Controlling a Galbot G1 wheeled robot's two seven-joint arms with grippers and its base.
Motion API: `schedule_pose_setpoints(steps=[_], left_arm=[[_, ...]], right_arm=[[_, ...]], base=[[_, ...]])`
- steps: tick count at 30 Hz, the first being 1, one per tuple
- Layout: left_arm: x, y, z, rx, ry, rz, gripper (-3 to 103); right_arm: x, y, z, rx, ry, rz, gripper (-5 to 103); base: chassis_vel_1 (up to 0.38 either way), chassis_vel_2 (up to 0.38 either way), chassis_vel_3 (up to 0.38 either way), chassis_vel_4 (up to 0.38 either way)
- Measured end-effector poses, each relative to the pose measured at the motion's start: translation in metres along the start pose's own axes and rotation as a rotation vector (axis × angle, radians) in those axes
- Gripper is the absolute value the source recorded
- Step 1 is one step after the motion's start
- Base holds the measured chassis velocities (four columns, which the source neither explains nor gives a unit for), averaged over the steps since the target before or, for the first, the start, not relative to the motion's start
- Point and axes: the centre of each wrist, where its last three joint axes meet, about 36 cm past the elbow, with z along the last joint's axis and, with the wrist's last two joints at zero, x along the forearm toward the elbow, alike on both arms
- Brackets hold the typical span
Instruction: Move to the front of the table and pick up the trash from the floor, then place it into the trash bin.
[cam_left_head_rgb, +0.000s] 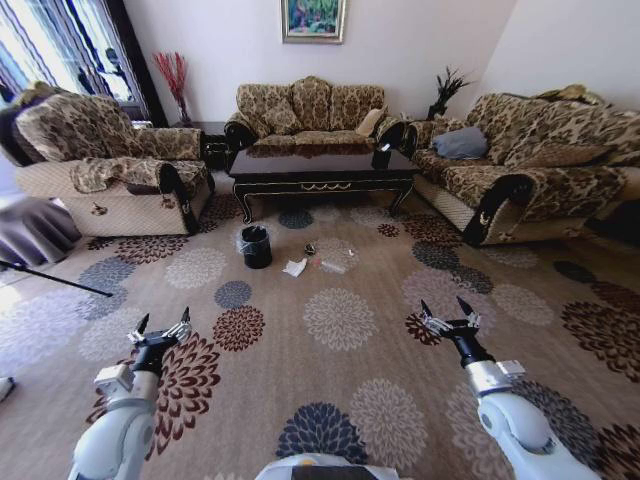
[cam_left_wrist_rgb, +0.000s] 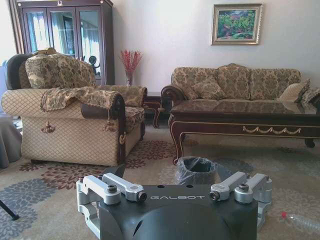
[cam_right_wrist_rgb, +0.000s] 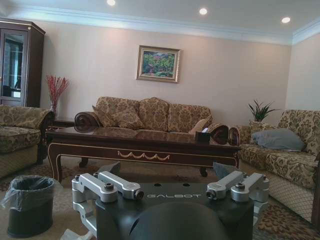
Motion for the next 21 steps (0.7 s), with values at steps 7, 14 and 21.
schedule_pose_setpoints(steps=[7, 14, 21], left_arm=[[-0.0016, 0.0015, 0.001, -0.002, 0.002, -0.001, 100], [-0.004, 0.0027, 0.0029, -0.003, 0.006, -0.001, 100], [-0.0065, 0.0042, 0.0043, -0.006, 0.009, 0.0, 100]], right_arm=[[-0.0058, 0.0013, 0.0001, -0.021, -0.02, 0.031, 100], [-0.0059, 0.0006, 0.004, -0.026, -0.035, 0.012, 100], [-0.0044, 0.0034, 0.008, -0.034, -0.035, 0.011, 100]], base=[[0.0, 0.0, 0.0, 0.0], [0.0, 0.0, 0.0, 0.0], [0.0, 0.0, 0.0, 0.0]])
